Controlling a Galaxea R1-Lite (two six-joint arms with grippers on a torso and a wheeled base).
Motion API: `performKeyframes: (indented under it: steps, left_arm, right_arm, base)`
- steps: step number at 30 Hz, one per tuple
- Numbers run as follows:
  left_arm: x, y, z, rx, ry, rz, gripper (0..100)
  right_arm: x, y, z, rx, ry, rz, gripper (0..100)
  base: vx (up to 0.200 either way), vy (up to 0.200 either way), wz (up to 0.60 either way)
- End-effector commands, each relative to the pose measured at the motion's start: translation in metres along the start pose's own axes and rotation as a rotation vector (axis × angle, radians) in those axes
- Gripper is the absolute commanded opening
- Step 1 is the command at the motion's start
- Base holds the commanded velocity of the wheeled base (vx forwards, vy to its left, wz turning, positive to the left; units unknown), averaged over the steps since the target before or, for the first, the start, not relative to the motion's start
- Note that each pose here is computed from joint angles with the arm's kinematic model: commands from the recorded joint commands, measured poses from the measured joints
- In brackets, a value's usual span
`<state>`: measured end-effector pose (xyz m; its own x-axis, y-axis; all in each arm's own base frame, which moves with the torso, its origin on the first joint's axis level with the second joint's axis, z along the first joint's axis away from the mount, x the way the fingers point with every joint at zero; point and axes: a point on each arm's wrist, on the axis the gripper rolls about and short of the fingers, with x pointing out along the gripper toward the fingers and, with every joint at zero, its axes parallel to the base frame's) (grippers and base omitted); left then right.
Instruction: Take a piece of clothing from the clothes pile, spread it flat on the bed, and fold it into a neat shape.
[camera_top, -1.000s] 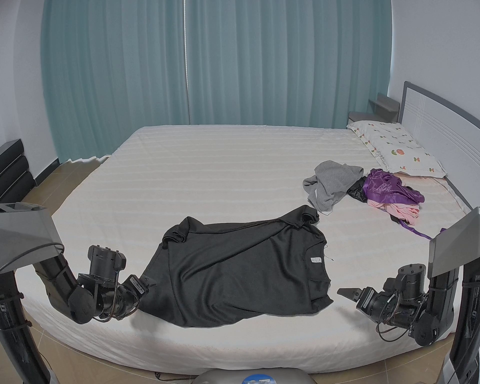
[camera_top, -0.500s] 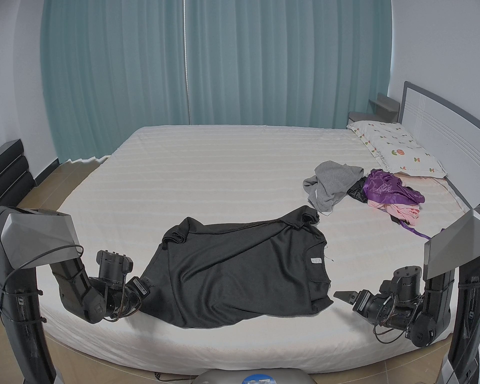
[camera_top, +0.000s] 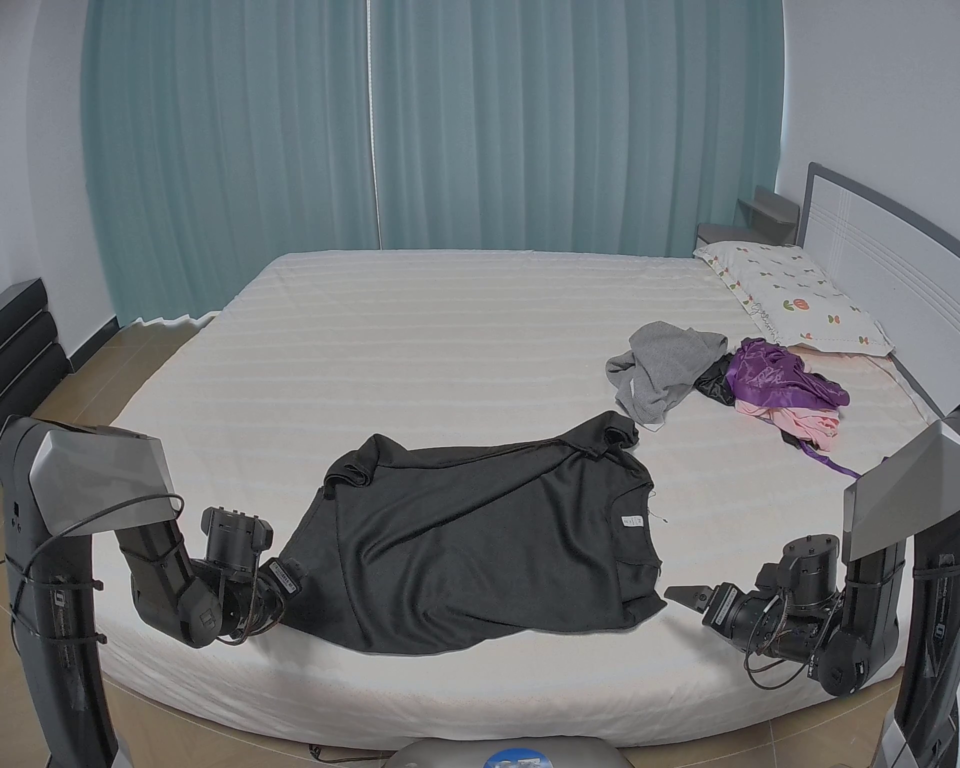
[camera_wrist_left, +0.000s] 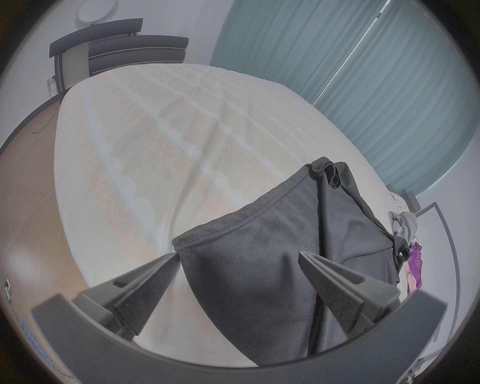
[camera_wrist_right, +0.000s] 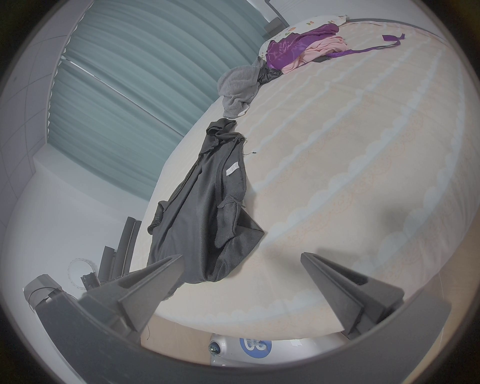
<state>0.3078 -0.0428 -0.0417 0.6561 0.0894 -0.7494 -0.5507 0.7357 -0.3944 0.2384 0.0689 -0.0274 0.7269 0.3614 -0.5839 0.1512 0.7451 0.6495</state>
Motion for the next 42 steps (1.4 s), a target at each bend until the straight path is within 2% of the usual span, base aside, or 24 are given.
performKeyframes:
  steps: [1, 2, 3, 12, 17, 20, 26, 30, 31, 37, 42]
  left_arm:
    - [0.002, 0.003, 0.0, -0.004, 0.001, 0.011, 100]
    - [0.002, 0.003, 0.002, -0.01, -0.002, 0.012, 100]
    - [0.002, 0.004, 0.002, -0.014, -0.003, 0.012, 0]
    - [-0.012, 0.01, 0.007, -0.025, -0.017, 0.017, 0]
    - [-0.019, 0.01, 0.01, -0.03, -0.038, -0.006, 0]
    - [-0.023, 0.008, 0.013, -0.034, -0.052, -0.02, 0]
    - [-0.028, 0.006, 0.015, -0.033, -0.06, -0.031, 0]
    - [-0.027, 0.008, 0.013, -0.014, -0.055, -0.023, 0]
    - [-0.027, 0.008, 0.013, -0.019, -0.054, -0.024, 0]
    - [-0.023, 0.01, 0.011, -0.012, -0.046, -0.012, 0]
    - [-0.02, 0.011, 0.011, -0.013, -0.053, -0.018, 0]
  right_arm:
    - [0.0, 0.0, 0.0, -0.003, -0.006, 0.007, 100]
    - [0.0, 0.001, 0.0, -0.004, -0.005, 0.008, 100]
    - [0.001, 0.001, 0.001, -0.006, -0.007, 0.01, 100]
    - [0.01, 0.006, 0.004, -0.022, -0.027, 0.035, 100]
    - [0.029, 0.008, 0.015, -0.091, -0.07, 0.055, 100]
    - [0.048, 0.01, 0.024, -0.133, -0.075, 0.035, 100]
    - [0.089, 0.014, 0.038, -0.127, -0.055, -0.043, 100]
    - [0.105, 0.017, 0.046, -0.124, -0.066, -0.058, 100]
    - [0.11, 0.014, 0.044, -0.127, -0.05, -0.07, 0]
    - [0.117, 0.019, 0.046, -0.159, -0.057, -0.053, 0]
    - [0.12, 0.027, 0.079, -0.14, -0.141, -0.028, 0]
  base:
    - [0.0, 0.0, 0.0]
    - [0.0, 0.0, 0.0]
    - [0.0, 0.0, 0.0]
    - [0.0, 0.0, 0.0]
    - [0.0, 0.0, 0.0]
    - [0.0, 0.0, 0.0]
    - [0.0, 0.0, 0.0]
    - [0.0, 0.0, 0.0]
    - [0.0, 0.0, 0.0]
    - [0.0, 0.0, 0.0]
    - [0.0, 0.0, 0.0]
